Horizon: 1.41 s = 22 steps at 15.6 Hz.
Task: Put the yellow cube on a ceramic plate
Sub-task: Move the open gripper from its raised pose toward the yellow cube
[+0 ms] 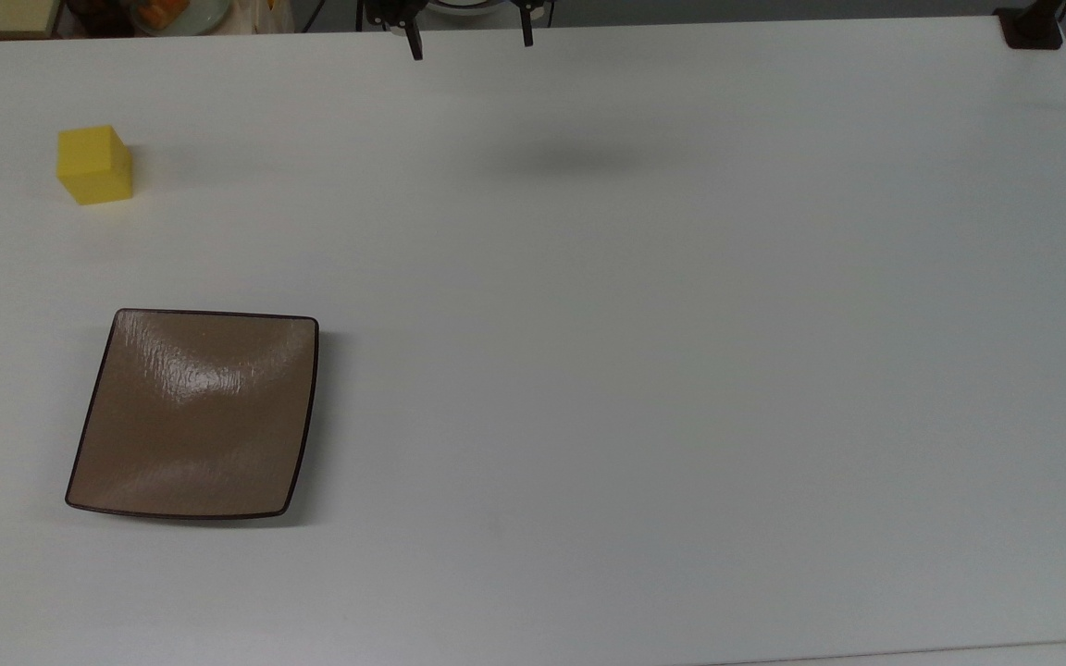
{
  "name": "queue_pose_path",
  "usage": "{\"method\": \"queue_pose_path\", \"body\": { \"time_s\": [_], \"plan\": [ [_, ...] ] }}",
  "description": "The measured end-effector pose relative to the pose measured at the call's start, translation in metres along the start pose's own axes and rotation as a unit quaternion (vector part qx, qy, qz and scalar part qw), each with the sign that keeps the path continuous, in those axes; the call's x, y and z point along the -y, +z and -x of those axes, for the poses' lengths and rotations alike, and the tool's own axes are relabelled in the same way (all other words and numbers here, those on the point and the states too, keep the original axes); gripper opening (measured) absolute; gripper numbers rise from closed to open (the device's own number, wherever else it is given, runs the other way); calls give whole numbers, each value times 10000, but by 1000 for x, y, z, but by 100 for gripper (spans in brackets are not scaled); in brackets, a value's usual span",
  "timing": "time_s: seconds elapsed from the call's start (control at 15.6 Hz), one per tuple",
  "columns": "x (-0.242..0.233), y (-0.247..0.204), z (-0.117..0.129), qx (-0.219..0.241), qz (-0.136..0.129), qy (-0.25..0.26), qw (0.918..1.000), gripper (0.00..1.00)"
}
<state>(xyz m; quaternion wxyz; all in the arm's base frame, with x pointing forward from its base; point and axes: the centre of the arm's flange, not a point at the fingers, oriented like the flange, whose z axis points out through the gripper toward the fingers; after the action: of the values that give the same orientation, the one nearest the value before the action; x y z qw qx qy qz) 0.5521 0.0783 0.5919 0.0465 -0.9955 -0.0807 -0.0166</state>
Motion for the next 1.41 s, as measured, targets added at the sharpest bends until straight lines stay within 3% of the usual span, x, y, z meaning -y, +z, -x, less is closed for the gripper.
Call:
{"method": "queue_pose_path", "body": {
  "time_s": [0.83,1.41],
  "plan": [
    [-6,-2,0,-17,6,60,10000,100],
    [-55,-31,5,-99,45,508,9987,100]
  ]
}}
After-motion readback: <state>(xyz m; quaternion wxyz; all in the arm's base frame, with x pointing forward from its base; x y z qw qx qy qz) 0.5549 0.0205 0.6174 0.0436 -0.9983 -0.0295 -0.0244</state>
